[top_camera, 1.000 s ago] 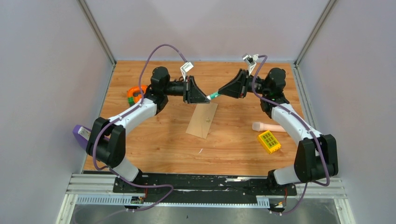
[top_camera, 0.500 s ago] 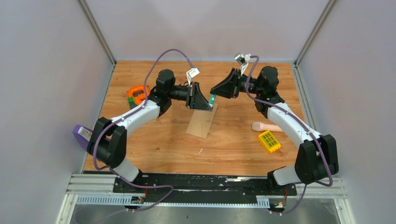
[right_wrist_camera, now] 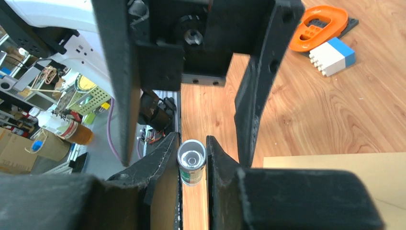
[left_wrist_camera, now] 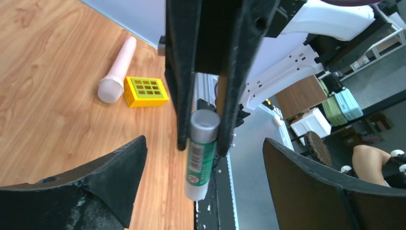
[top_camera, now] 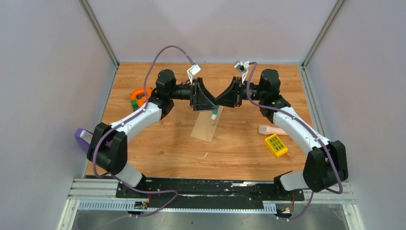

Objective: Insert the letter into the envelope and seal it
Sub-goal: Close the solid glue cap on the solid glue, then place the solid glue at the center of the board.

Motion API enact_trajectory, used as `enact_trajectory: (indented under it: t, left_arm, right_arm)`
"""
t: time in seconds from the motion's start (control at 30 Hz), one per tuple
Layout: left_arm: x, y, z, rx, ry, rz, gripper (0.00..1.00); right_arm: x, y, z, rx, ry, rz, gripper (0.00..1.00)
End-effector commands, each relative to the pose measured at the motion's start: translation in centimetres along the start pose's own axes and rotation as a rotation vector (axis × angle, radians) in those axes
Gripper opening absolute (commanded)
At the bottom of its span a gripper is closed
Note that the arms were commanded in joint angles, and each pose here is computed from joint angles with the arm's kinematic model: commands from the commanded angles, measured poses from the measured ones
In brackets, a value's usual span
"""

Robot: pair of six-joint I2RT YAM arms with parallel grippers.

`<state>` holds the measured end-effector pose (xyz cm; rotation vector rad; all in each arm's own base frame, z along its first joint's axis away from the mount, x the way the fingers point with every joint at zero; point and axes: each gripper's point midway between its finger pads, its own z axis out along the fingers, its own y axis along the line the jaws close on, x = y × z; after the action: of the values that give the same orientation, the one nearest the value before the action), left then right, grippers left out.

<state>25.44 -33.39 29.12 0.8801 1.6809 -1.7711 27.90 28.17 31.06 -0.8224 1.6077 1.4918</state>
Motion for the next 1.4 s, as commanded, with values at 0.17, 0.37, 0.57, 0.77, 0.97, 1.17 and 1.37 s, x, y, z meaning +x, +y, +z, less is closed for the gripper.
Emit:
enact_trajectory:
  t: [0.17,0.37,0.57,0.77,0.97,1.17,1.37]
  left_arm:
    - [-3.9,-3.1,-1.1,0.009,-0.078,0.18,1.0]
    - [-3.1,1.4,-3.2,-0.257,0.009,0.269,1.0]
    - [-3.0,6.2,-7.5,-0.598,0.08,0.383,1.0]
    - [-2.0,8.7,-10.8,-0.789,0.159,0.401,1.0]
    - [-1.6,9.1,-13.1,-0.867,0.217,0.397,1.0]
    - [-1.2,9.6,-14.3,-0.928,0.225,0.388,1.0]
    - [-0.9,9.6,-14.1,-0.916,0.209,0.375,1.0]
  right_arm:
    - [0.2,-1.1,-1.7,0.037,0.011,-0.003,0.0]
    - [1.0,-5.5,-5.4,0.184,0.019,0.036,0.0]
    - [5.9,-11.0,-8.0,0.355,0.17,0.198,0.0]
    - [10.5,-15.5,-9.5,0.487,0.307,0.286,0.0]
    - [14.4,-18.5,-10.0,0.502,0.445,0.437,0.0]
    - [17.1,-21.6,-10.6,0.567,0.514,0.514,0.0]
    - [18.8,-23.7,-11.2,0.651,0.543,0.552,0.1]
